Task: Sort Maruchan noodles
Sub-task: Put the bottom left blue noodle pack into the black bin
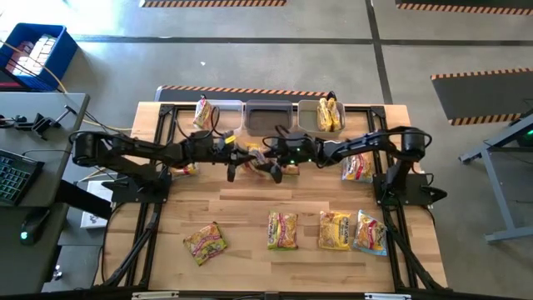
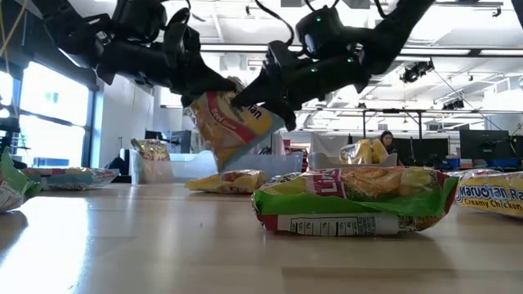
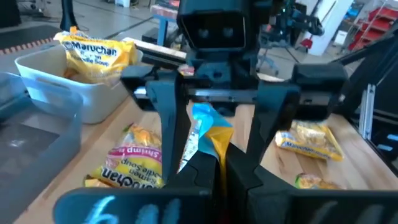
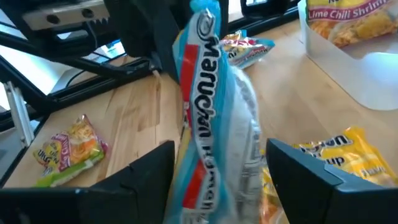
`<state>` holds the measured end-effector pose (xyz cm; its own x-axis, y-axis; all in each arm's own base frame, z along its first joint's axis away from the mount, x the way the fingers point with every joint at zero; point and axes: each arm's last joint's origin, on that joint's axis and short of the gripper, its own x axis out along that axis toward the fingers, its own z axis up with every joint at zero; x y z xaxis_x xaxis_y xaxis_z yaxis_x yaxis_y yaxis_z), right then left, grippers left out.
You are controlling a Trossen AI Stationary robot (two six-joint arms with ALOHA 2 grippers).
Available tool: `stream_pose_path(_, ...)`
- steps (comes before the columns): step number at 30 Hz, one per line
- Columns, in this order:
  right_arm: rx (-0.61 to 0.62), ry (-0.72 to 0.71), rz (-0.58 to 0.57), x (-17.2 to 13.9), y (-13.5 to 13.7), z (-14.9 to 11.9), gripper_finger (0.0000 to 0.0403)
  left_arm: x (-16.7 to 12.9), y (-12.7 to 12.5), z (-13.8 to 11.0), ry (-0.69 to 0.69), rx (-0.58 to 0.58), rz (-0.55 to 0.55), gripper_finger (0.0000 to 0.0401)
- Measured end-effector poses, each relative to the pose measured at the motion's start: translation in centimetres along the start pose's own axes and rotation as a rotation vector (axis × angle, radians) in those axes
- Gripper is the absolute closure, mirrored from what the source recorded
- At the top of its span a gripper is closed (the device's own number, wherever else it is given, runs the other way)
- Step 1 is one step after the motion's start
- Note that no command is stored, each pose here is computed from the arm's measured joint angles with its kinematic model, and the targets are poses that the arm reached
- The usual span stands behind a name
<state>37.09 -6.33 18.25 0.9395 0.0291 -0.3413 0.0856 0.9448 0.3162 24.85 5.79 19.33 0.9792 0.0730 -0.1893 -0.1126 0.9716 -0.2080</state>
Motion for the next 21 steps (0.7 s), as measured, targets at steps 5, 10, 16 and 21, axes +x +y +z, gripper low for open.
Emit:
stream_pose_path(5,0.004,0.001,0.0,0.56,-0.04,0.28,0.0167,-0.07,-0.02,0.3,-0.025,0.005,-0.005,0.0401)
stream_pose_path(10,0.018,-0.007,-0.005,0.56,-0.04,0.37,0.0196,-0.07,-0.02,0.47,-0.042,0.016,-0.003,0.0401)
stream_pose_path(16,0.017,-0.028,0.002,0.54,0.03,0.6,0.0262,-0.12,0.04,0.91,-0.087,0.042,-0.005,0.04)
stream_pose_path(21,0.03,-0.036,0.012,0.53,0.07,0.66,0.0297,-0.12,0.07,0.84,-0.079,0.047,-0.005,0.0388)
